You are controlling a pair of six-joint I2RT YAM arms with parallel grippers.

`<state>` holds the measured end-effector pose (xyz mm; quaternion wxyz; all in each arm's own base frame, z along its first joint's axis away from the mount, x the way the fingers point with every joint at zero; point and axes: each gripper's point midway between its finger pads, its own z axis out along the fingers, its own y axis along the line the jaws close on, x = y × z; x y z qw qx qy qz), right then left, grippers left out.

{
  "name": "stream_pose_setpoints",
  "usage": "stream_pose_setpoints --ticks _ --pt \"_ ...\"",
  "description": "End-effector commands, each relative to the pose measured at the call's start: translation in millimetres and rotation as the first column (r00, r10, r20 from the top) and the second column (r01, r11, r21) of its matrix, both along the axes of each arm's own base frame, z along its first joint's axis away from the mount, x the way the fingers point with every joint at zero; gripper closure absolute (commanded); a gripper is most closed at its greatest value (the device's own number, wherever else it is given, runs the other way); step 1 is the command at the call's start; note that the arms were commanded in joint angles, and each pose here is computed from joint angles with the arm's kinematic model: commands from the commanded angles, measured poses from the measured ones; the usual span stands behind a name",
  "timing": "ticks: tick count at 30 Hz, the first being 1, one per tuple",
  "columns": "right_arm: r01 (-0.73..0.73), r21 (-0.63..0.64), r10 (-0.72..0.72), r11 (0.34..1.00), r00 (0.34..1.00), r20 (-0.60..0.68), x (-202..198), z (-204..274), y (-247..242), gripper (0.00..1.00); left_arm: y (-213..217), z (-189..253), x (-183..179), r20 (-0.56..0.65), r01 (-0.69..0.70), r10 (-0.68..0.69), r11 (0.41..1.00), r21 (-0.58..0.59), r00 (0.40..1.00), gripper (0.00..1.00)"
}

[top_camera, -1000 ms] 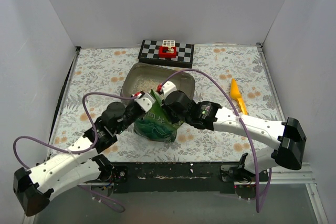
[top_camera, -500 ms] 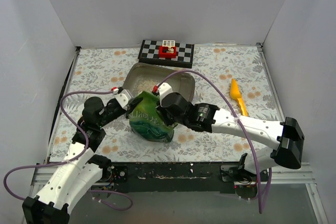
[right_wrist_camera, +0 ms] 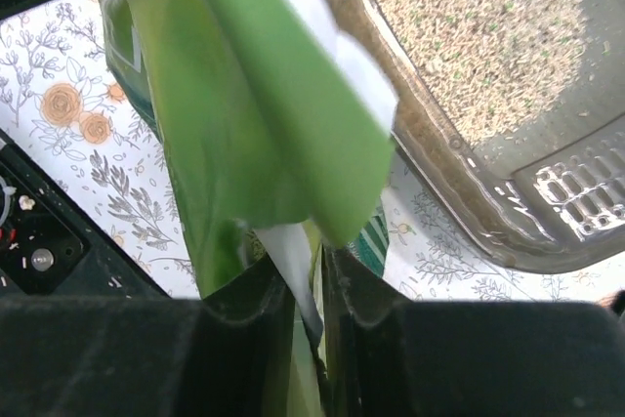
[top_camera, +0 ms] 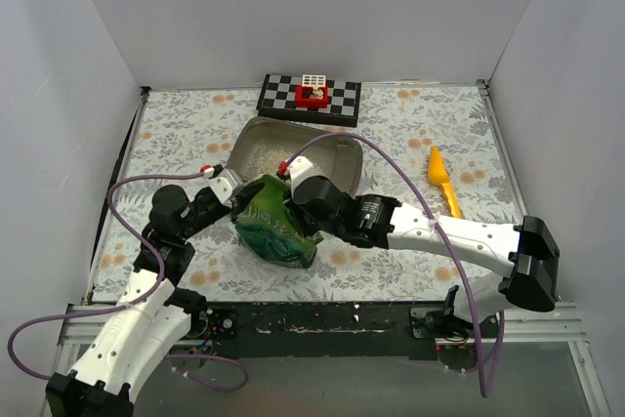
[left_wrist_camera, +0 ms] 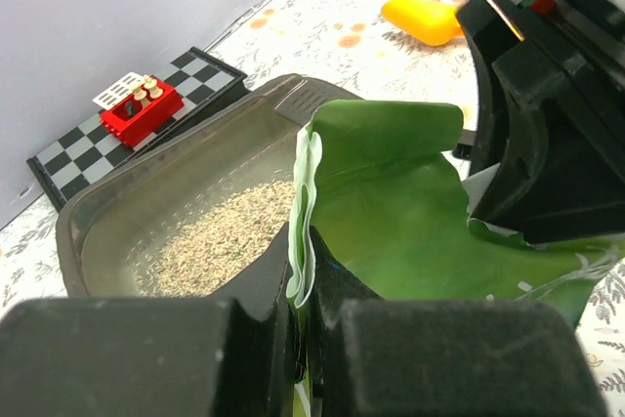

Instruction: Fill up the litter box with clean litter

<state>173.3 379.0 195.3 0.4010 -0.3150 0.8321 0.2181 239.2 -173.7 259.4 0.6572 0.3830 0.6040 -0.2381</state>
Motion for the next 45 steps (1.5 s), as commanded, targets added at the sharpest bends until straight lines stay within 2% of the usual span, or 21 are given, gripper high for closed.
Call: stream_pose_setpoints --ticks 1,6,8,13,17,19,24,32,33,35,39,43,45 --pt "0.014 0.177 -0.033 0.984 0.994 0.106 6.3 70.6 -1.7 0.71 -6.5 1.5 -14.5 -0.017 0.060 -0.061 0.997 -0.046 0.998 1.00" --pt "0.004 0.172 -0.028 0.985 0.990 0.135 -1.1 105.7 -35.8 0.51 -11.8 -1.0 -25.8 -0.040 0.111 -0.114 0.991 -0.075 0.993 1.00" --pt "-0.009 0.144 -0.013 0.990 0.989 0.147 -5.4 112.2 -50.1 0.47 -13.4 -0.1 -30.9 -0.033 0.130 -0.133 0.988 -0.085 0.991 1.00" --pt "-0.142 0.071 0.130 0.987 0.980 0.153 -25.3 118.8 -67.0 0.46 -15.3 7.1 -38.6 -0.037 0.156 -0.160 0.983 -0.099 0.986 1.00" --pt "-0.400 0.043 0.398 0.916 0.916 0.052 -67.3 107.3 -53.2 0.47 -12.7 19.4 -37.4 -0.027 0.138 -0.141 0.986 -0.090 0.990 1.00" --pt "-0.452 0.037 0.452 0.891 0.892 0.000 -77.9 97.8 -48.2 0.47 -10.0 18.4 -36.0 -0.039 0.119 -0.122 0.990 -0.080 0.992 1.00" --pt "-0.470 0.019 0.471 0.882 0.881 -0.045 -77.9 66.3 -33.6 0.48 -5.7 21.6 -31.5 -0.039 0.079 -0.083 0.994 -0.081 0.996 1.00" --pt "-0.347 -0.040 0.348 0.937 0.937 0.030 -40.5 39.7 -18.6 0.45 -3.4 21.0 -27.1 -0.039 0.052 -0.056 0.994 -0.092 0.998 1.00" --pt "-0.332 -0.040 0.334 0.942 0.942 0.035 -37.1 37.5 -17.4 0.46 -3.3 19.9 -26.8 -0.040 0.050 -0.054 0.995 -0.091 0.998 1.00" --pt "-0.278 -0.040 0.280 0.960 0.958 0.056 -25.8 36.6 -18.5 0.54 -3.2 19.9 -26.2 -0.039 0.049 -0.053 0.995 -0.090 0.998 1.00" --pt "-0.210 0.004 0.209 0.978 0.974 0.093 -10.6 46.5 -24.5 0.76 -2.9 19.0 -26.5 -0.035 0.048 -0.051 0.995 -0.083 0.998 1.00" --pt "-0.176 0.048 0.169 0.983 0.978 0.118 -2.8 57.7 -34.2 0.84 -3.0 15.9 -26.6 -0.035 0.048 -0.050 0.996 -0.078 0.998 1.00" --pt "-0.160 0.050 0.154 0.986 0.982 0.113 1.9 54.9 -38.5 0.94 -3.1 15.4 -25.7 -0.033 0.046 -0.049 0.996 -0.080 0.998 1.00"
